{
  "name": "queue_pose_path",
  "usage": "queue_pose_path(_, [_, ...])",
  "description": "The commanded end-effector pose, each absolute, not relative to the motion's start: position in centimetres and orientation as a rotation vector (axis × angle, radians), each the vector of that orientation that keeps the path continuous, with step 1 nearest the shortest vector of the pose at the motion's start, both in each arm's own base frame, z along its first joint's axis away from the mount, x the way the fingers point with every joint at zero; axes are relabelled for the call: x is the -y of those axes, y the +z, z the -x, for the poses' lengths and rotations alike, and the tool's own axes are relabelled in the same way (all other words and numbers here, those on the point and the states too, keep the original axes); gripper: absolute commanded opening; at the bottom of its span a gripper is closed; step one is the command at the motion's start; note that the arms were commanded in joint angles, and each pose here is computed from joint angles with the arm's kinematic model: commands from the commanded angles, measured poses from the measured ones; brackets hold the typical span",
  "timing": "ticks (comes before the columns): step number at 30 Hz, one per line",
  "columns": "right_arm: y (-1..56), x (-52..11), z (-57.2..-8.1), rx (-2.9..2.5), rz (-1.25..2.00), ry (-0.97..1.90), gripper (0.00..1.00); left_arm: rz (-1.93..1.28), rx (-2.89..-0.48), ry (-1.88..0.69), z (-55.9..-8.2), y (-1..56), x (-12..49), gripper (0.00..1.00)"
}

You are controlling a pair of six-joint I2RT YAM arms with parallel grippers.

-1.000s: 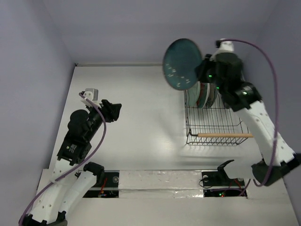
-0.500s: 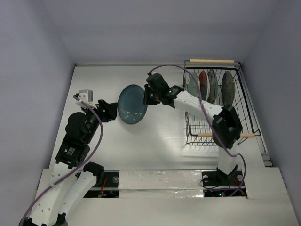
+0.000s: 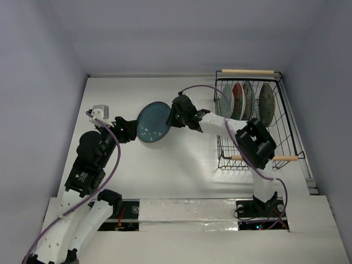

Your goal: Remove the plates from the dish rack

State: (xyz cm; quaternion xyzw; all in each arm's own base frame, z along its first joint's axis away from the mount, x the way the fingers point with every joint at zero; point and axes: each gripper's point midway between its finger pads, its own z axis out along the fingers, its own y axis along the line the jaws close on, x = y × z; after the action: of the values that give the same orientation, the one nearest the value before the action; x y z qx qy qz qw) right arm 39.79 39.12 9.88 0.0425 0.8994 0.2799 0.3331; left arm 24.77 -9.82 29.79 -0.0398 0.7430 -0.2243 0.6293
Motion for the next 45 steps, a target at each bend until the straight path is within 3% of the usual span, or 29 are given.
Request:
queue_pose_path(1, [11.7, -39.0, -40.5, -2.24, -0.167, 0.762, 0.27, 0.09, -1.664, -0.535, -24.7, 30.9, 10.0, 0.57])
queue_pose_path(3, [10.0, -38.2, -39.9, -2.271, -0.169, 0.725, 0.37, 0.088, -1.661, -0.537, -24.7, 31.0, 10.0, 0.57])
queue_pose_path(9, [7.7, -37.1, -39.1, -2.318, -0.168, 0.668, 0.39, 0.086, -1.663, -0.542, -24.7, 31.0, 10.1, 0.57])
queue_pose_path(13, [7.8, -37.0, -38.7, -2.325, -0.145, 0.639, 0.53, 0.085, -1.665, -0.54, -24.7, 30.9, 10.1, 0.57])
queue_pose_path(20, [13.6, -36.4, -38.7, -2.25, -0.089, 0.62, 0.62, 0.09, -1.658, -0.539, -24.6, 31.1, 10.0, 0.57])
queue_pose_path(24, [19.8, -35.7, -38.1, -2.16, -0.041, 0.627, 0.67, 0.093, -1.659, -0.533, -24.6, 31.0, 9.9, 0.57])
queue_pose_path(26, [24.7, -33.7, -37.7, -2.059, -0.028, 0.601, 0.59, 0.093, -1.658, -0.531, -24.6, 31.0, 9.9, 0.57])
queue_pose_path(27, [26.5, -32.6, -37.6, -2.02, -0.036, 0.571, 0.33, 0.093, -1.66, -0.53, -24.6, 31.0, 9.8, 0.57])
queue_pose_path(29, [31.3, -27.9, -37.5, -1.918, -0.087, 0.434, 0.07, 0.093, -1.658, -0.531, -24.6, 31.0, 9.9, 0.57])
queue_pose_path(30, [32.7, -25.4, -37.9, -1.889, -0.128, 0.376, 0.0, 0.092, -1.657, -0.532, -24.5, 31.1, 9.9, 0.56])
queue_pose_path(34, [36.0, -14.8, -38.2, -1.817, -0.231, 0.141, 0.0, 0.087, -1.658, -0.535, -24.6, 31.0, 10.0, 0.41])
queue_pose_path(35, [35.9, -13.2, -38.2, -1.821, -0.239, 0.113, 0.0, 0.086, -1.658, -0.534, -24.6, 31.0, 10.0, 0.26])
queue_pose_path(37, [35.9, -9.7, -38.0, -1.833, -0.26, 0.011, 0.0, 0.094, -1.66, -0.527, -24.8, 31.0, 9.9, 0.15])
queue_pose_path(38, [35.6, -7.4, -38.2, -1.837, -0.297, -0.063, 0.03, 0.104, -1.661, -0.521, -24.8, 30.9, 9.7, 0.11])
queue_pose_path(39, [35.0, -6.5, -38.5, -1.857, -0.295, -0.106, 0.28, 0.114, -1.661, -0.511, -24.9, 30.9, 9.5, 0.11])
queue_pose_path(42, [33.7, -4.3, -39.0, -1.923, -0.281, -0.204, 0.59, 0.115, -1.663, -0.513, -24.9, 30.9, 9.6, 0.16])
queue_pose_path(45, [32.5, -2.7, -40.0, -1.969, -0.298, -0.262, 0.6, 0.112, -1.665, -0.513, -24.8, 30.9, 9.6, 0.28])
